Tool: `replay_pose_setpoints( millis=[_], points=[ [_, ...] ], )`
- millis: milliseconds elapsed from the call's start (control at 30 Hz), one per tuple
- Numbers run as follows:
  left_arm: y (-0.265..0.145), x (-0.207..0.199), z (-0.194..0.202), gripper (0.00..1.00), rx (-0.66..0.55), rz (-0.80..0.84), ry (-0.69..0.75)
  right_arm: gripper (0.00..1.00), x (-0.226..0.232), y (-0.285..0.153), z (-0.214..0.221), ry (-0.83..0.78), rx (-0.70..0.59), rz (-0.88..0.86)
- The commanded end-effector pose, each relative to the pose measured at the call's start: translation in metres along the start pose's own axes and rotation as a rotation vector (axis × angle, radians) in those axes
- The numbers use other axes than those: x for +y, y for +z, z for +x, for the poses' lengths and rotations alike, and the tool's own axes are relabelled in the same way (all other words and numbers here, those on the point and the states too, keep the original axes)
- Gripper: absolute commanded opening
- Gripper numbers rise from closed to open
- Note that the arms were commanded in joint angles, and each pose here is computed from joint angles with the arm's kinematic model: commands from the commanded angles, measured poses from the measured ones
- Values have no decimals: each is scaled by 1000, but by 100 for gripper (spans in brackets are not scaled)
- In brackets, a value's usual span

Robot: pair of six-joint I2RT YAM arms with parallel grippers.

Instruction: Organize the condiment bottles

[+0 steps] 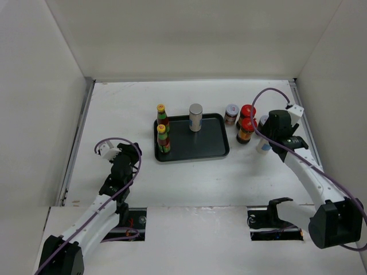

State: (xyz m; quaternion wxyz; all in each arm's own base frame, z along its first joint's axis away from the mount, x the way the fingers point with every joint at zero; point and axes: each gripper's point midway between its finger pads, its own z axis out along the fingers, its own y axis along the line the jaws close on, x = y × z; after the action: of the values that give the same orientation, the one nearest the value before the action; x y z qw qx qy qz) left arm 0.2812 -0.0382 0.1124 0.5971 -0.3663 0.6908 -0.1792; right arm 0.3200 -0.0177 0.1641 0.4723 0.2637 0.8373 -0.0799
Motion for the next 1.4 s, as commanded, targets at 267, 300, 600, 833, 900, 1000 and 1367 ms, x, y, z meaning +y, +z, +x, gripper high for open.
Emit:
replay_pose_setpoints(
  millis=[267,300,600,833,900,1000,1367],
  points=[
    [1,-8,-8,41,-31,37,-25,53,2,-16,-31,63,-93,-25],
    [1,-8,-8,41,-32,35,-25,54,0,-25,-39,75,-120,-31],
    [3,-7,-7,41,-30,32,-24,54,40,-115,-101,102,-266,-236],
    [2,-6,-14,41,-57,36,-34,54,144,-190,-154,68,-324,-558],
    [2,-6,-14,41,-59,35,-31,54,179,-199,-160,57,-330,-638],
    [1,-5,-14,41,-55,35,-26,53,234,-206,-161,43,-306,-763],
    [2,-4,-13,41,-54,33,-15,53,377,-214,-149,-10,-273,-1014]
  ],
)
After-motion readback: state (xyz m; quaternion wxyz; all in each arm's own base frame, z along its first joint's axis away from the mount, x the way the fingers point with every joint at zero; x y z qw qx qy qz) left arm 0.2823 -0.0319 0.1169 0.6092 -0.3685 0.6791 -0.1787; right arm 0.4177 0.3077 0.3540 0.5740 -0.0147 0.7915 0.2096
